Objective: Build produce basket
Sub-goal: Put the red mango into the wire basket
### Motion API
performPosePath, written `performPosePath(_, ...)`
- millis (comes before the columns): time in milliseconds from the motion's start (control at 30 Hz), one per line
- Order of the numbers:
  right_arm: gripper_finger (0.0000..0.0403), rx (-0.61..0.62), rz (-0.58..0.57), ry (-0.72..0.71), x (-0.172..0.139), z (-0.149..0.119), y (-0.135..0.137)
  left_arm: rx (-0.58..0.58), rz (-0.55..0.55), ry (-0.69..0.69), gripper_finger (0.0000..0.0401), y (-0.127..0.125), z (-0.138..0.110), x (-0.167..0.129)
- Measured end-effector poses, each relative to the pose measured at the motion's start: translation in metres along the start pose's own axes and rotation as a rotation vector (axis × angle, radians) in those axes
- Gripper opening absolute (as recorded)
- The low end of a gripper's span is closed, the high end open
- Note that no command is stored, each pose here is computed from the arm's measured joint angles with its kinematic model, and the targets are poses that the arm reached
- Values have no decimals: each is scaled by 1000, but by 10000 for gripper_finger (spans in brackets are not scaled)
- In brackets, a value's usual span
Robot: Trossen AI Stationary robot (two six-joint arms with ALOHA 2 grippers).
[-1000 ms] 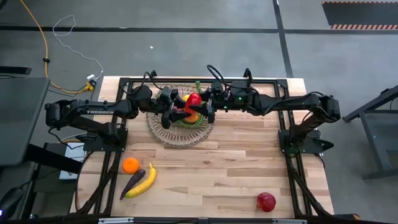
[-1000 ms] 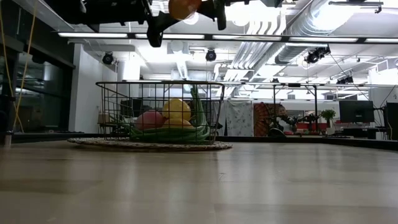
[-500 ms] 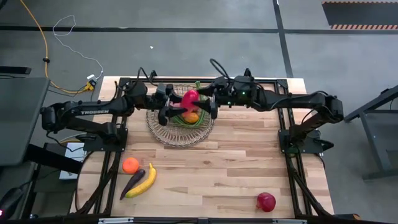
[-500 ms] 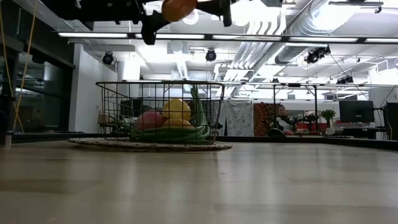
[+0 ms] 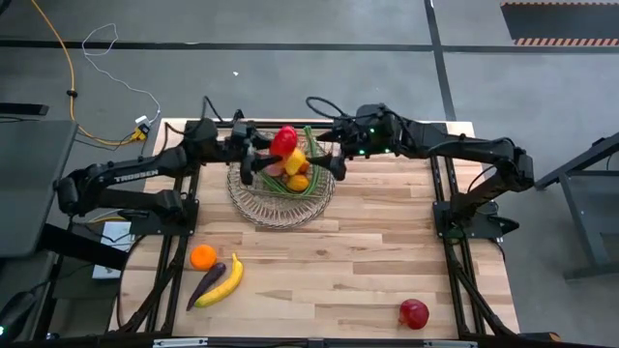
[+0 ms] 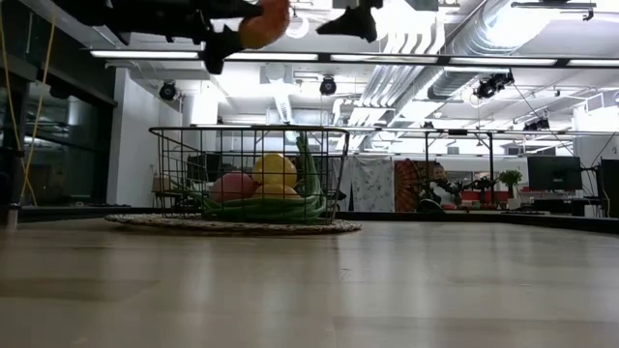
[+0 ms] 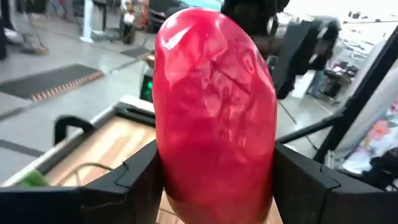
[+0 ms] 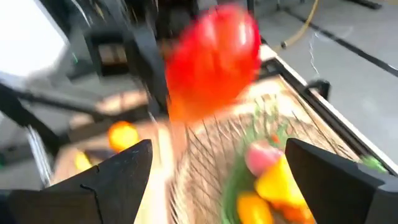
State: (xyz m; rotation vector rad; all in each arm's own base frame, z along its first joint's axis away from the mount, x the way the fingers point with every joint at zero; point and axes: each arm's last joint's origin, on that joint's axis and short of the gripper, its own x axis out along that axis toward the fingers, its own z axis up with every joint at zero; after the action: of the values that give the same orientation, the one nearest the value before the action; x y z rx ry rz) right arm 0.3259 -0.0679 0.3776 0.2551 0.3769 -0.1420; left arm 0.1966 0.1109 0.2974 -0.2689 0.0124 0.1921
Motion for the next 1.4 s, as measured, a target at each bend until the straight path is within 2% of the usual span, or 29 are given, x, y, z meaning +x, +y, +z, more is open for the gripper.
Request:
performPosePath(233,358,-60,-10,186,-20,-22,-2,43,29,-50,225,-3,13,-22)
performPosePath(400,358,-20,-31,221,-51,-58,-10,49,45,-73,223,-4,16,-26)
performPosePath(533,358,116,-24,129,-78,-97,-14,41,74,-79,223,-4,16,-25)
performPosePath(700,358,265,58,-151,-103,-126,-17,30,84,-84,223,-10,15,-23)
performPosePath(833,358,257,134,-357,-115,-136,-17,23,48,-116,223,-18,16,-17)
performPosePath(900,358,250,151,-417,-118,-139,-17,21,14,-151,223,-22,17,-13)
performPosePath(1067,358,270,157,-431,-120,-140,-17,24,-26,-178,223,-29,12,-6)
performPosePath(1267,358,294,159,-423,-119,-140,-17,-70,16,-226,223,-23,-24,-9)
performPosePath(1400,358,296,150,-417,-118,-141,-18,-139,80,-136,223,-17,-36,-8)
